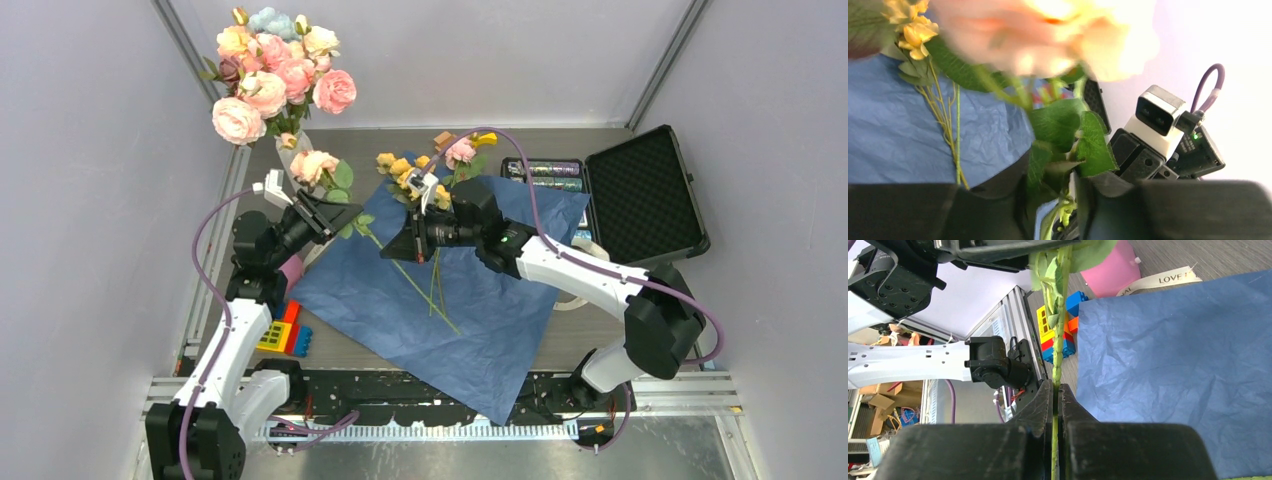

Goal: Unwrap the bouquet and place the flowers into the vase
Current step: Insert the fake flower into the vase.

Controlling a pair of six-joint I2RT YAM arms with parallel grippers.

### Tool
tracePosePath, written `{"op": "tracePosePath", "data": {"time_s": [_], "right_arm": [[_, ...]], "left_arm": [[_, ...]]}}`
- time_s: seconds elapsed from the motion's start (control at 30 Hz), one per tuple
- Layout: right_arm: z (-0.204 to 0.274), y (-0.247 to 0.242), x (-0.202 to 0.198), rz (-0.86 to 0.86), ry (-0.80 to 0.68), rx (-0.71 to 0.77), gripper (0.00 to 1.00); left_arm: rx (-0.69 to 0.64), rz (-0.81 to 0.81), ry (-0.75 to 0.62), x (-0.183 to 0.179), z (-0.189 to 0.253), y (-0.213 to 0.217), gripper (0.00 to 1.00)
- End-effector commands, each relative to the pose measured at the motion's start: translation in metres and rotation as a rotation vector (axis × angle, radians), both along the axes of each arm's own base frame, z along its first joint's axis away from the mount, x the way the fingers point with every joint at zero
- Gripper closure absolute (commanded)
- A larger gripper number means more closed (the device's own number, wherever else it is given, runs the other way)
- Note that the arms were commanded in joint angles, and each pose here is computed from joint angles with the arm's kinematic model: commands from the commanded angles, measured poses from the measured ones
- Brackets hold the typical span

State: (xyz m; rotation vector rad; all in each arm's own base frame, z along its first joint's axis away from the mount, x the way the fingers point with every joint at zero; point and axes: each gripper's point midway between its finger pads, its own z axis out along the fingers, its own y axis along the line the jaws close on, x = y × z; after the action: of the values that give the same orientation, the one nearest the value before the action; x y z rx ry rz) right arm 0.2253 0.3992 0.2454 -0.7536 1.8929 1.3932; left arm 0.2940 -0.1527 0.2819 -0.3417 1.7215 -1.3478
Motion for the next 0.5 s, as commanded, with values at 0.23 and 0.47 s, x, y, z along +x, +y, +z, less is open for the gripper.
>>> {"op": "tracePosePath", "data": {"time_s": [0.23, 0.47], "right_arm": [[0.026, 0.002, 0.001, 0.000, -0.067, 0.027, 1.00], [0.021, -0.011, 0.005, -0.072, -0.067, -0.020, 0.60]], "left_arm": [[0.023, -0.027, -0.065, -0.006, 0.007, -0.003, 1.00], [0.291, -0.028, -0.249, -0.018, 0.021, 0.006, 1.00]]}}
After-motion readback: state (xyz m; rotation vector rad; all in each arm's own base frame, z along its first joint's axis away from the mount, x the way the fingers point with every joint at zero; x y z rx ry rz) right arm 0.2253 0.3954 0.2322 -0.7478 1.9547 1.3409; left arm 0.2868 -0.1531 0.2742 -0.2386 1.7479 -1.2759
